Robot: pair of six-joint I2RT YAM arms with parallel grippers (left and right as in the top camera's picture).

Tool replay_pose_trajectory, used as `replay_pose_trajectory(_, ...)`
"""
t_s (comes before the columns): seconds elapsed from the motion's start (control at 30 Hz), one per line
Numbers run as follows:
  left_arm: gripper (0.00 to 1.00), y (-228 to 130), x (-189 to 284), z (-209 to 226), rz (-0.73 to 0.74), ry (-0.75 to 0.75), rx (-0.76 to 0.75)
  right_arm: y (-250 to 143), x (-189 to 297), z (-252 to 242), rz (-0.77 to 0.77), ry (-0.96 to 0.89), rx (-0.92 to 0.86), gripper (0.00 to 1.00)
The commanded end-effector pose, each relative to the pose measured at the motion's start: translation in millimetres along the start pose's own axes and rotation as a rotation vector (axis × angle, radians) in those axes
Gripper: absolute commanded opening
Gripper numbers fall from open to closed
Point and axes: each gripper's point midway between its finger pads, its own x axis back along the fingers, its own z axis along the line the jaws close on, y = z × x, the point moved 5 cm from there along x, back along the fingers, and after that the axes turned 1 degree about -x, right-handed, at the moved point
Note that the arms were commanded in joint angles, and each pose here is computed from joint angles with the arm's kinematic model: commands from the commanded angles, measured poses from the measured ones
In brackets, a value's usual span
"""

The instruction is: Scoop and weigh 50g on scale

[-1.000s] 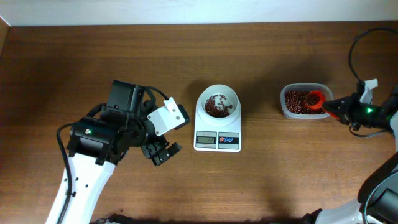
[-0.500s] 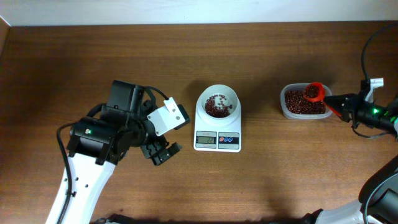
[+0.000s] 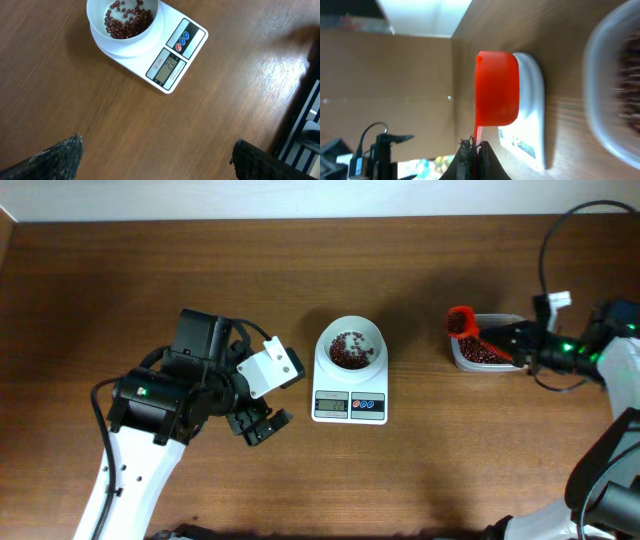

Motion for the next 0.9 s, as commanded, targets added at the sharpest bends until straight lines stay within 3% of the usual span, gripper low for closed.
replay_pose_trajectory(0.0,0.99,4.1,5.9,0.1,-0.026,0.007,-0.018,-8.5,-21.8,15.6,0.069,0.086,0.028,0.04)
replay_pose_trajectory(0.47,0.99,4.1,5.9,0.1,-0.026,0.007,-0.018,-50.9,-90.6,42.8,0.302,0.114,0.102,0.04)
replay_pose_trajectory(0.87,0.99,4.1,5.9,0.1,-0.026,0.007,-0.018,-54.7,-108.5,41.9,0.329,0.067,0.204,0.04)
